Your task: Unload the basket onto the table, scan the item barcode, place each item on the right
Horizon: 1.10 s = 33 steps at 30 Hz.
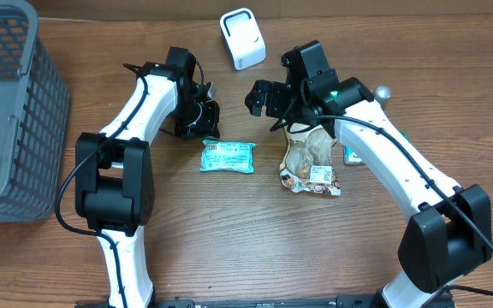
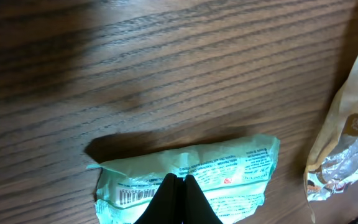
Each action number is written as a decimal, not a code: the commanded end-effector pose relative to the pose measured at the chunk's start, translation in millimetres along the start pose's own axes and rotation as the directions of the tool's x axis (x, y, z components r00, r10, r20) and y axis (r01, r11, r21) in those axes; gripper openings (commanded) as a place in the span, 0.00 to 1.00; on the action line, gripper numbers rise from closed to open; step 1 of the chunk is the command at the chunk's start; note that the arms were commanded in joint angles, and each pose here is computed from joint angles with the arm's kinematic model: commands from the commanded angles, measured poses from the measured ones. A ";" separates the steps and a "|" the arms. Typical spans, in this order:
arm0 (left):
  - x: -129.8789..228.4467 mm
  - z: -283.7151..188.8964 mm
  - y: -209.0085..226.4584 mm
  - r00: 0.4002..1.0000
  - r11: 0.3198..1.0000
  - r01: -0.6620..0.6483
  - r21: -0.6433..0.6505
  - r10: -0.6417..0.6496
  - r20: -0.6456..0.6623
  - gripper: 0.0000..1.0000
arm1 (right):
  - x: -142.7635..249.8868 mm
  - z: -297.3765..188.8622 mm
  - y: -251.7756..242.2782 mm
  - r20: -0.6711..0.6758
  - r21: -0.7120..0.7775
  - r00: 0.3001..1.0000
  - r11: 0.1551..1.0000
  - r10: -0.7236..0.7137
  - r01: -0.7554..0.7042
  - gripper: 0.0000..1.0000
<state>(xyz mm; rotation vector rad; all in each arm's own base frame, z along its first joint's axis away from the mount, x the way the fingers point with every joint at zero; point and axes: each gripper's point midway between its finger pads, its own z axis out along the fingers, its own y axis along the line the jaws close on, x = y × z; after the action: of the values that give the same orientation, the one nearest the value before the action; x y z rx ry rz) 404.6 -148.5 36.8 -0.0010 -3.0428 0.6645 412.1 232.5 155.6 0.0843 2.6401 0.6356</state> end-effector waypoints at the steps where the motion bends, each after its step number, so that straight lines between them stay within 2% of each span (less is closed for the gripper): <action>1: 5.5 12.6 5.4 0.999 0.999 0.031 -0.030 -0.032 -0.028 0.04 | -5.1 -8.5 6.2 0.022 -0.021 1.000 1.000 -0.005 0.006 1.00; 4: 7.8 12.8 9.3 0.997 0.996 0.070 -0.058 -0.072 -0.033 0.04 | -5.1 -8.5 6.2 0.022 -0.021 1.000 1.000 -0.005 0.006 1.00; 17: 23.6 15.9 16.5 0.993 0.986 0.074 -0.151 -0.087 -0.075 0.05 | -9.0 -8.8 10.0 0.037 -0.037 0.999 0.999 -0.009 0.011 1.00; 23: 24.6 31.4 23.4 0.993 0.972 0.098 -0.213 -0.108 -0.039 0.05 | 17.4 -8.3 4.3 -0.077 -0.029 0.997 0.999 0.012 -0.014 0.99; 30: 28.4 46.0 30.4 0.994 0.973 0.096 -0.209 -0.104 -0.031 0.06 | 58.2 13.6 -15.0 -0.174 0.018 0.985 1.000 0.021 -0.018 0.91; 33: 29.8 46.5 31.1 0.994 0.973 0.096 -0.211 -0.106 -0.035 0.06 | 75.0 33.2 -21.9 -0.183 -0.014 0.983 1.000 0.013 -0.016 0.84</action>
<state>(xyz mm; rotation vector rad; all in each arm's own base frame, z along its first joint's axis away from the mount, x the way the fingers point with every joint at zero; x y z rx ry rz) 386.9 -147.7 8.0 0.1052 -3.0670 0.4330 371.7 232.9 106.4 0.0696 2.8017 0.6502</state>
